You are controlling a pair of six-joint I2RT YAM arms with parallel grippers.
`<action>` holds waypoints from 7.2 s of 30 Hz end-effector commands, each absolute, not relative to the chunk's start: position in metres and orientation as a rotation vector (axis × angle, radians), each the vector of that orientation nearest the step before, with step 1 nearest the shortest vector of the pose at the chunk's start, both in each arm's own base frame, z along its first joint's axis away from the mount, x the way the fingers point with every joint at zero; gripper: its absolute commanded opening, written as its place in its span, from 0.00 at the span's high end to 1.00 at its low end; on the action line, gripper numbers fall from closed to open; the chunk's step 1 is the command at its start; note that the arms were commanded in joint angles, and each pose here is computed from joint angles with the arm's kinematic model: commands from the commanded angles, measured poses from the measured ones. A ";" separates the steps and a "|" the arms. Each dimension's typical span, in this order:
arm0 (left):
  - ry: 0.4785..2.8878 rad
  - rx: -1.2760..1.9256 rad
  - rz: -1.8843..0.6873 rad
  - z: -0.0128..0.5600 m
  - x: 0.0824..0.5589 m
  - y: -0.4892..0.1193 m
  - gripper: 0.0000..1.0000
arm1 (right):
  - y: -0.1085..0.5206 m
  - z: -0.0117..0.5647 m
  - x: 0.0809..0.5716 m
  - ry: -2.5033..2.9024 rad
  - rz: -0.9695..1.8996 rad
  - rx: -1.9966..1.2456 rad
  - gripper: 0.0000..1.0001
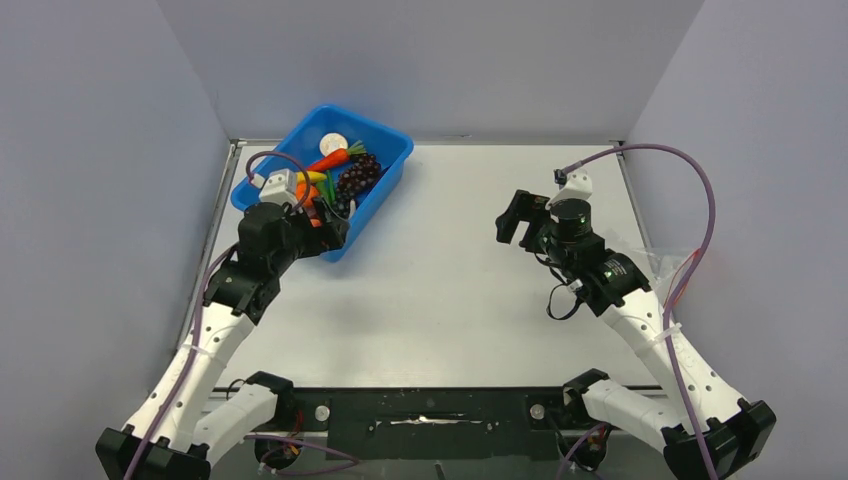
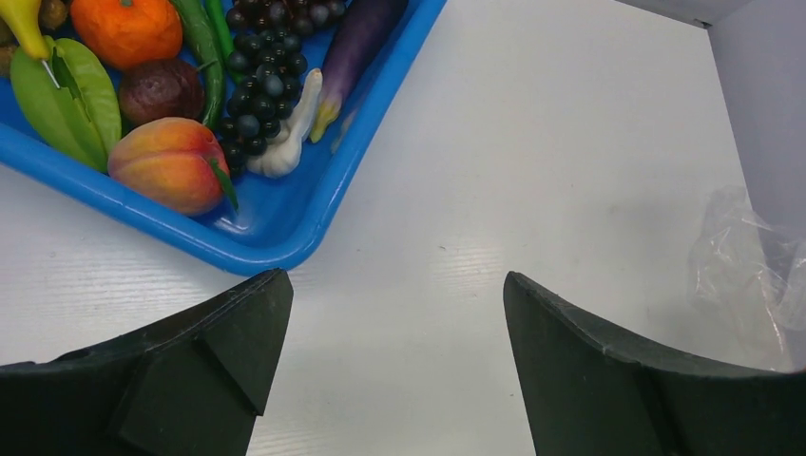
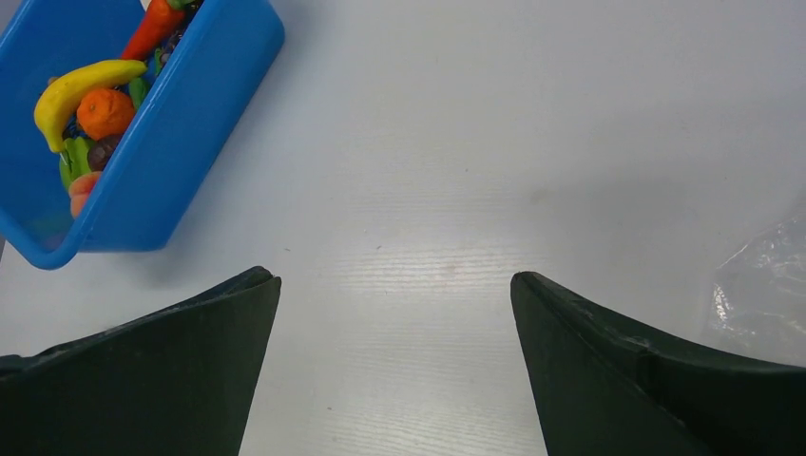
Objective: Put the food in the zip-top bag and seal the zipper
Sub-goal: Move the zipper food storage bag to the center of the board, then pick up the zipper food storage bag at the center of the board, then open the zipper of the food storage bag.
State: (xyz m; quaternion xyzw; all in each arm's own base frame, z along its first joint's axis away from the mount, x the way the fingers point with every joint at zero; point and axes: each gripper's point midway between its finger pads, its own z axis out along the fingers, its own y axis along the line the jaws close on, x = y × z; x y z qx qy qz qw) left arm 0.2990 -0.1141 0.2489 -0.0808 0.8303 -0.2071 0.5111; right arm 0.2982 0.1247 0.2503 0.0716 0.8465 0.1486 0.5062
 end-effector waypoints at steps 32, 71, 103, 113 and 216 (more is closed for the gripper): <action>2.013 -0.194 0.265 0.234 0.498 -0.014 0.34 | 0.133 0.309 0.276 1.866 0.525 0.072 0.02; 2.082 0.192 -0.510 0.238 0.346 -0.179 0.32 | -0.052 0.117 0.284 2.176 -0.634 1.080 0.21; 1.936 0.208 -0.490 0.224 0.281 -0.145 0.31 | -0.052 0.050 0.308 2.331 -0.763 0.816 1.00; 1.938 0.204 -0.482 0.222 0.283 -0.143 0.31 | 0.024 0.078 0.324 2.358 -0.548 0.522 1.00; 1.772 0.265 -1.344 0.312 0.254 -0.257 0.38 | 0.252 0.256 0.290 2.077 1.011 0.137 1.00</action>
